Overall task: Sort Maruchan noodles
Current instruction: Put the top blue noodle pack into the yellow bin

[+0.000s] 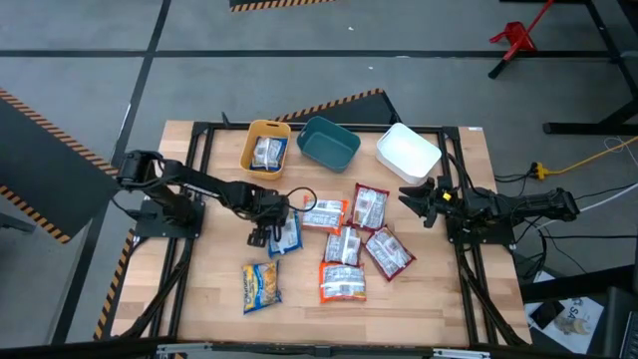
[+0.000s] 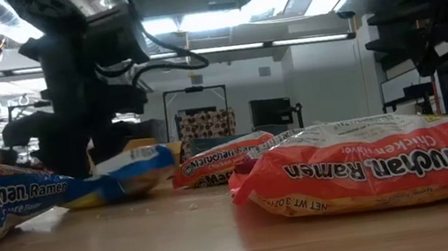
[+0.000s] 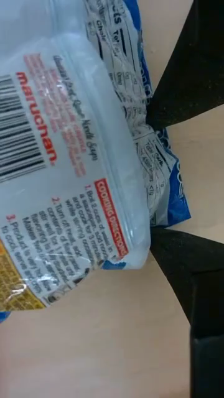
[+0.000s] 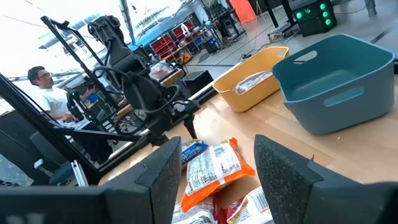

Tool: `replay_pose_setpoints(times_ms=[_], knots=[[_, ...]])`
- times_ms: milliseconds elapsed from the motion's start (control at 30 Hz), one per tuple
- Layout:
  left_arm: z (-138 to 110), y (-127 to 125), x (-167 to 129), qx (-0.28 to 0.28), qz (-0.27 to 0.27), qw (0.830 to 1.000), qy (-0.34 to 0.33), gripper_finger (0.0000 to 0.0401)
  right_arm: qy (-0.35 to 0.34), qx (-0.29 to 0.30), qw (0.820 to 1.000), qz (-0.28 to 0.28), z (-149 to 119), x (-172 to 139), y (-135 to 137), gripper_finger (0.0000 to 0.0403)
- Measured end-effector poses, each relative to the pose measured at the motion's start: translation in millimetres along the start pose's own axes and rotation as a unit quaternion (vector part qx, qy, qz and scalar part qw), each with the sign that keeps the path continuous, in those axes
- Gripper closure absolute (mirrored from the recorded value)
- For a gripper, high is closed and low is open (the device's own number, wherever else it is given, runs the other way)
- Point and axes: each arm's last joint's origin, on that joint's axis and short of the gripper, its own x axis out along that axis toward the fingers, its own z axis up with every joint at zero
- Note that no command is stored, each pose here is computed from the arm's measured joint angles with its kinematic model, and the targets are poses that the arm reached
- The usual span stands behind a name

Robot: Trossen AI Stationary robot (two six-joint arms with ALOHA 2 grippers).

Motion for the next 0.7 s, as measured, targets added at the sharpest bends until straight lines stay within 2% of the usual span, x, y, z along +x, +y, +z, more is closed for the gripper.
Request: replay_pose_setpoints(times_ms=[133, 500, 633, 700], knots=[[0, -1, 2, -0.018, -0.005, 1.0, 0.002, 0.0166, 0.0, 0.002, 1.0, 0.0, 0, 0, 0, 0.0212], [8, 0, -3, -0.065, -0.007, 0.998, 0.001, 0.0327, 0.0, 0.001, 1.0, 0.0, 0, 0, 0, 0.0212], [14, 0, -8, -0.1, -0.027, 0.995, -0.001, 0.0383, 0.0, 0.001, 1.0, 0.0, 0, 0, 0, 0.0212], [16, 0, -11, -0.122, -0.037, 0.992, 0.001, 0.0394, 0.0, 0.001, 1.0, 0.0, 0, 0, 0, 0.0212]])
